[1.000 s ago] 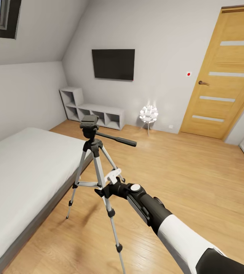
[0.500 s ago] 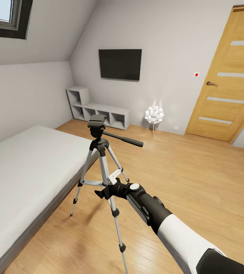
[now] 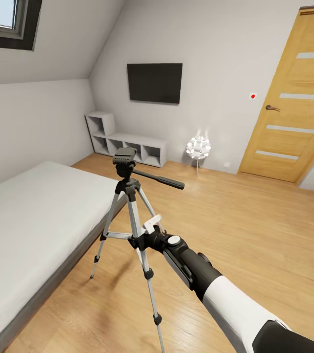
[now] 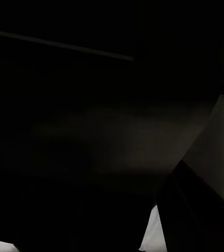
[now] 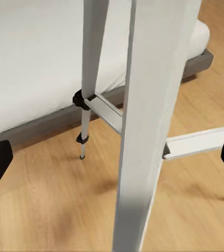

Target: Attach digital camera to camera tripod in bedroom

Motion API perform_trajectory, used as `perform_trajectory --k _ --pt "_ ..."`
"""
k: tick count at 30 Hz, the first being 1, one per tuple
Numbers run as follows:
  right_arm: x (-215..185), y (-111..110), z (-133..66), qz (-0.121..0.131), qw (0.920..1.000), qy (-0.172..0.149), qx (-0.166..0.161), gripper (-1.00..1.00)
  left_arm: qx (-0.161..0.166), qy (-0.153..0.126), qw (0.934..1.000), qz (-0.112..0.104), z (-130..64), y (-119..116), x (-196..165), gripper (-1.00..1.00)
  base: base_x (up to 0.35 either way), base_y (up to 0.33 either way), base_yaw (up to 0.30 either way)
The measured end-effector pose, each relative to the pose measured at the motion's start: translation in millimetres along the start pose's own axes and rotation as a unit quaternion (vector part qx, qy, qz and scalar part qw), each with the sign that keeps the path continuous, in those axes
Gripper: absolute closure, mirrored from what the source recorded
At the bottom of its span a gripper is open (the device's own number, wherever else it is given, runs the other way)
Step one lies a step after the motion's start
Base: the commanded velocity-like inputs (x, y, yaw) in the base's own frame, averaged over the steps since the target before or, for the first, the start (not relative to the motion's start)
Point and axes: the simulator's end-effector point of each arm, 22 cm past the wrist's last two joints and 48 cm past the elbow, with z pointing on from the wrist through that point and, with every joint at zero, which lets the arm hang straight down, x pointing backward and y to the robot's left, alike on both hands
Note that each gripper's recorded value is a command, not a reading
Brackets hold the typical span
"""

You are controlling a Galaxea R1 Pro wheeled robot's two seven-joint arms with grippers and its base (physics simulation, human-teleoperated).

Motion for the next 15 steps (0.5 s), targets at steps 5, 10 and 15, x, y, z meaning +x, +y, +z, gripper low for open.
perform_trajectory --k 5,10,15 --pt "-6.5 -4.9 0.1 0.002 0.9998 -0.018 0.011 -1.00 0.000 0.000 1.0000 0.000 -0.1 -0.4 0.1 1.00 0.000 0.000 0.000" --pt "-9.4 -4.2 0.2 0.022 0.9994 -0.027 0.008 -1.00 0.000 0.000 1.0000 0.000 -0.1 -0.5 0.2 1.00 0.000 0.000 0.000" --pt "-14.5 -3.0 0.1 0.028 0.9988 -0.039 0.006 -1.00 0.000 0.000 1.0000 0.000 0.0 0.0 0.0 1.00 0.000 0.000 0.000"
